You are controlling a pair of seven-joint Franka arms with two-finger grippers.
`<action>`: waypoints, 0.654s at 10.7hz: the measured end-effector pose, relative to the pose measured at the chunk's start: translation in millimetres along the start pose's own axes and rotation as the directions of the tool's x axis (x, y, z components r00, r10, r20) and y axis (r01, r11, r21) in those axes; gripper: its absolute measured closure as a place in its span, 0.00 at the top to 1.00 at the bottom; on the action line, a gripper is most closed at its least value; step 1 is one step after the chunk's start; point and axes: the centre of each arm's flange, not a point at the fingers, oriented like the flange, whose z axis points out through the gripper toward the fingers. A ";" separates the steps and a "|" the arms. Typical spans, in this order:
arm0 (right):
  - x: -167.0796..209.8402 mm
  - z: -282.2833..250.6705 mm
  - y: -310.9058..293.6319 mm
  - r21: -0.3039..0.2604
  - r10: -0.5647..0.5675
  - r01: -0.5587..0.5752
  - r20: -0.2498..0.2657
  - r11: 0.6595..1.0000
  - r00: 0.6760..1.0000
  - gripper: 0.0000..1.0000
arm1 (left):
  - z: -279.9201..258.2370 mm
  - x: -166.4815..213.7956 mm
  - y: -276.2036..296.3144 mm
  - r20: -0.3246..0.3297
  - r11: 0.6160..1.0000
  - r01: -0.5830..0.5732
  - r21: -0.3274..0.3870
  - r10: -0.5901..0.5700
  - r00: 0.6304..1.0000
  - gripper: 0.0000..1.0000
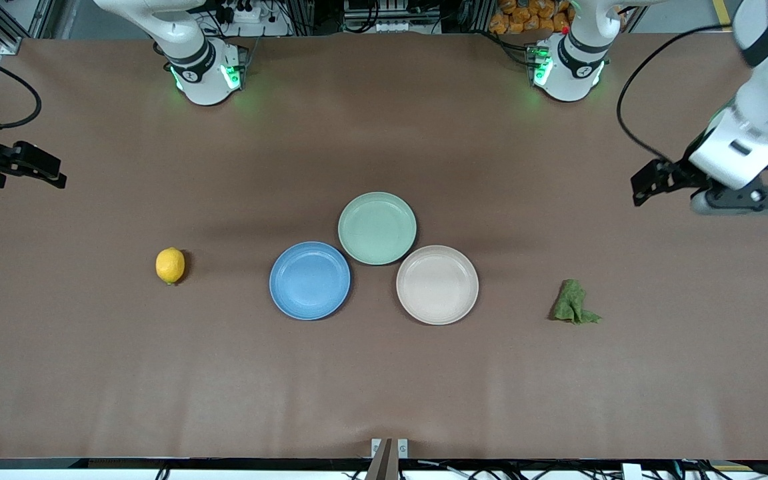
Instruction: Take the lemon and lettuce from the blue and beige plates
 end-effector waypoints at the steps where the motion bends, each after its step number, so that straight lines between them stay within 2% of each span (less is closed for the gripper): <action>1: 1.9 -0.5 -0.5 0.000 -0.001 0.001 -0.012 1.000 1.000 1.00 | -13.1 -1.9 -1.0 0.007 1.000 0.004 -0.009 -0.004 1.000 1.00; 3: 3.9 -0.8 0.3 -0.001 0.001 -0.001 -0.025 1.000 1.000 1.00 | -31.2 -3.6 -0.6 0.001 0.999 0.009 -0.036 -0.009 1.000 1.00; 7: 6.5 -1.3 3.8 -0.002 0.008 -0.008 -0.034 1.000 0.999 1.00 | -53.5 -3.5 -0.8 -0.041 0.999 0.009 -0.043 -0.010 0.999 1.00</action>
